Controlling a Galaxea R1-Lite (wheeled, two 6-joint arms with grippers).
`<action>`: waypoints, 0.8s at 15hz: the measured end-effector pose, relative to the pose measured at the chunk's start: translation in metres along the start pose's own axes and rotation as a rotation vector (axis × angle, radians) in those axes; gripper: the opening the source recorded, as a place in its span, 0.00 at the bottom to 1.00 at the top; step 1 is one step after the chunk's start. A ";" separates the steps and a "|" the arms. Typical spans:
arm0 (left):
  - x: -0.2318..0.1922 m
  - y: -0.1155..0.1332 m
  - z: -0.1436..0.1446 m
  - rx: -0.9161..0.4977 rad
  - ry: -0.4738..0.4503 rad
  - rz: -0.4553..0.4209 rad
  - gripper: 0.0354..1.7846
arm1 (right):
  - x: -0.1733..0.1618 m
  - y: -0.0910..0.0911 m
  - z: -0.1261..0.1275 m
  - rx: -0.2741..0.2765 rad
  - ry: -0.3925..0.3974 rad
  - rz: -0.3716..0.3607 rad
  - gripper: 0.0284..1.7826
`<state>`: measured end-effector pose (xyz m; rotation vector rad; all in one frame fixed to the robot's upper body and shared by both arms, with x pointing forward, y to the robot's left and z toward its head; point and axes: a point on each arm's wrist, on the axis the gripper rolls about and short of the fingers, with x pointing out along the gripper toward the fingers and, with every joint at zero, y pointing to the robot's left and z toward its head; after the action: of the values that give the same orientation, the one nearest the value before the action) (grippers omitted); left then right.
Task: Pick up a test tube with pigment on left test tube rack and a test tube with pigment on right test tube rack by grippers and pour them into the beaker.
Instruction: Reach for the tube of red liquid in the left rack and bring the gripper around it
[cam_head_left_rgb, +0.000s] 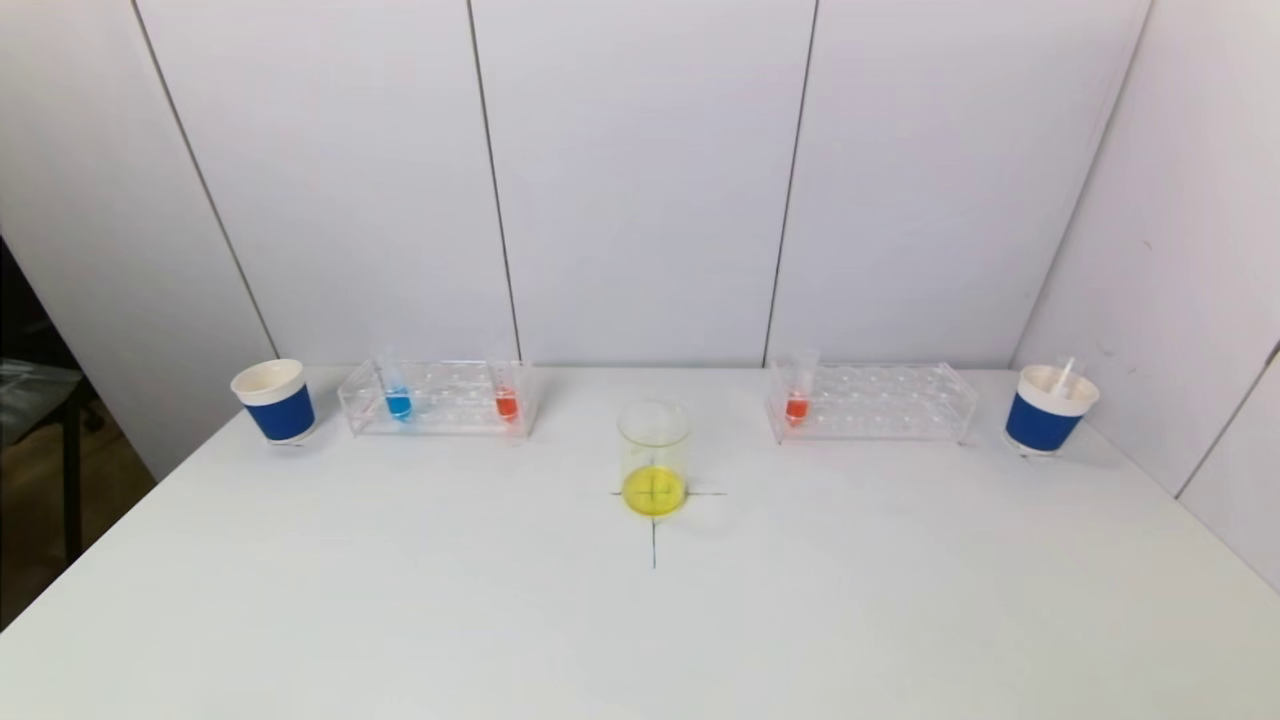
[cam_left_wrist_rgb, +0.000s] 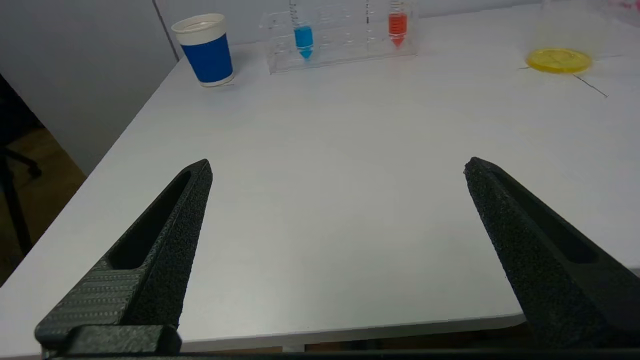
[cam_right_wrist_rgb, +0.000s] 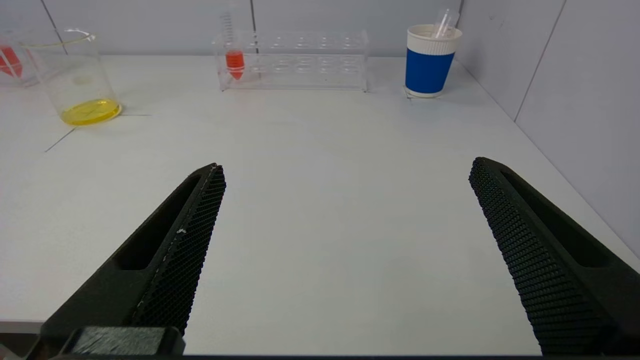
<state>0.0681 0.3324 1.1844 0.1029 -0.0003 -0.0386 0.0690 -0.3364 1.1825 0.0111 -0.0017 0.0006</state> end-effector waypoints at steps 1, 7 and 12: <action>-0.002 0.000 0.005 0.015 -0.016 -0.009 0.99 | 0.000 0.000 0.000 0.000 0.000 0.000 0.99; -0.015 0.005 0.065 0.021 -0.043 -0.030 0.99 | 0.000 0.000 0.000 0.000 0.000 0.000 0.99; 0.004 0.013 0.128 0.013 -0.047 -0.026 0.99 | 0.000 0.000 0.000 0.000 0.000 0.000 0.99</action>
<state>0.0722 0.3317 1.3125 0.1151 -0.0466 -0.0666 0.0690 -0.3364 1.1825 0.0111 -0.0017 0.0002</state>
